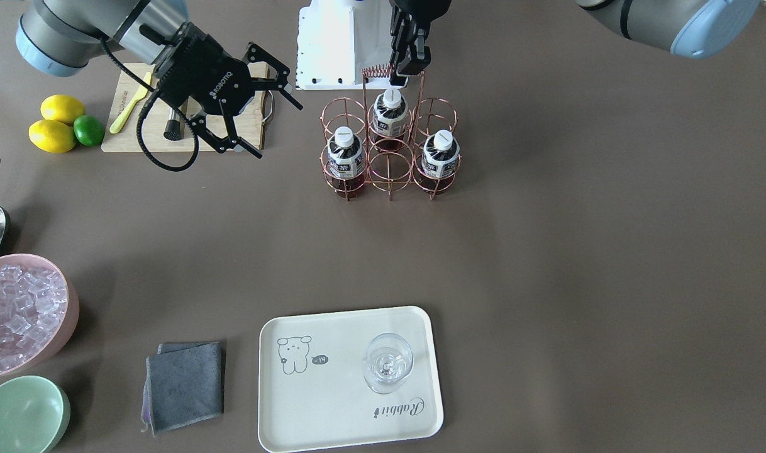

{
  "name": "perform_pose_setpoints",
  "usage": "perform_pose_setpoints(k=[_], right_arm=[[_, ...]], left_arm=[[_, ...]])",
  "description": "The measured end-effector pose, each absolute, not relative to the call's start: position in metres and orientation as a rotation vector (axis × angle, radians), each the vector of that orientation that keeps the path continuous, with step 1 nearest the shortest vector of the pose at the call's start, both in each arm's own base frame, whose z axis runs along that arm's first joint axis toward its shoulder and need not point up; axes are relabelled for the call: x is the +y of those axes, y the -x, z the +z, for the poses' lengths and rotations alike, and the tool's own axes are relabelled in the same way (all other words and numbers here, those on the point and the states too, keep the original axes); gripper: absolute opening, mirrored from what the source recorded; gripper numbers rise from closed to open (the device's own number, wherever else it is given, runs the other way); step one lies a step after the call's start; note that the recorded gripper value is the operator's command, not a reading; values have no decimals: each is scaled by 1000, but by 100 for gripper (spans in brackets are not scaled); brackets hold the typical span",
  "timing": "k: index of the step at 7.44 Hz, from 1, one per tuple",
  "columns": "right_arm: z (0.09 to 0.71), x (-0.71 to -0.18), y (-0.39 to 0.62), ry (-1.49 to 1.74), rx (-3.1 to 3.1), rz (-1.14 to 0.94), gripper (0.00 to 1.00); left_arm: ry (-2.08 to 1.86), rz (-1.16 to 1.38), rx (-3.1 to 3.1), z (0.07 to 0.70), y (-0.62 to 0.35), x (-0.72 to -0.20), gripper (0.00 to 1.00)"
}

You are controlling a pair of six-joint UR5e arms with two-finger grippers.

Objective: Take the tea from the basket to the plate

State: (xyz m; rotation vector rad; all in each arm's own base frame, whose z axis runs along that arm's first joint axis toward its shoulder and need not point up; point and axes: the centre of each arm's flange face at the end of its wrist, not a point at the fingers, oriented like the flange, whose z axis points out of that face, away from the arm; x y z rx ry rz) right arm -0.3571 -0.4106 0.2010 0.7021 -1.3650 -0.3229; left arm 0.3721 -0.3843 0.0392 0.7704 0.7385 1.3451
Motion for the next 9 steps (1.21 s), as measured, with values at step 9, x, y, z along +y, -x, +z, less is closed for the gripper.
perform_pose_setpoints(k=[9], right_arm=[[186, -339, 430, -859, -1204, -448, 99]], left_arm=[[-781, 1337, 734, 40, -364, -385, 0]])
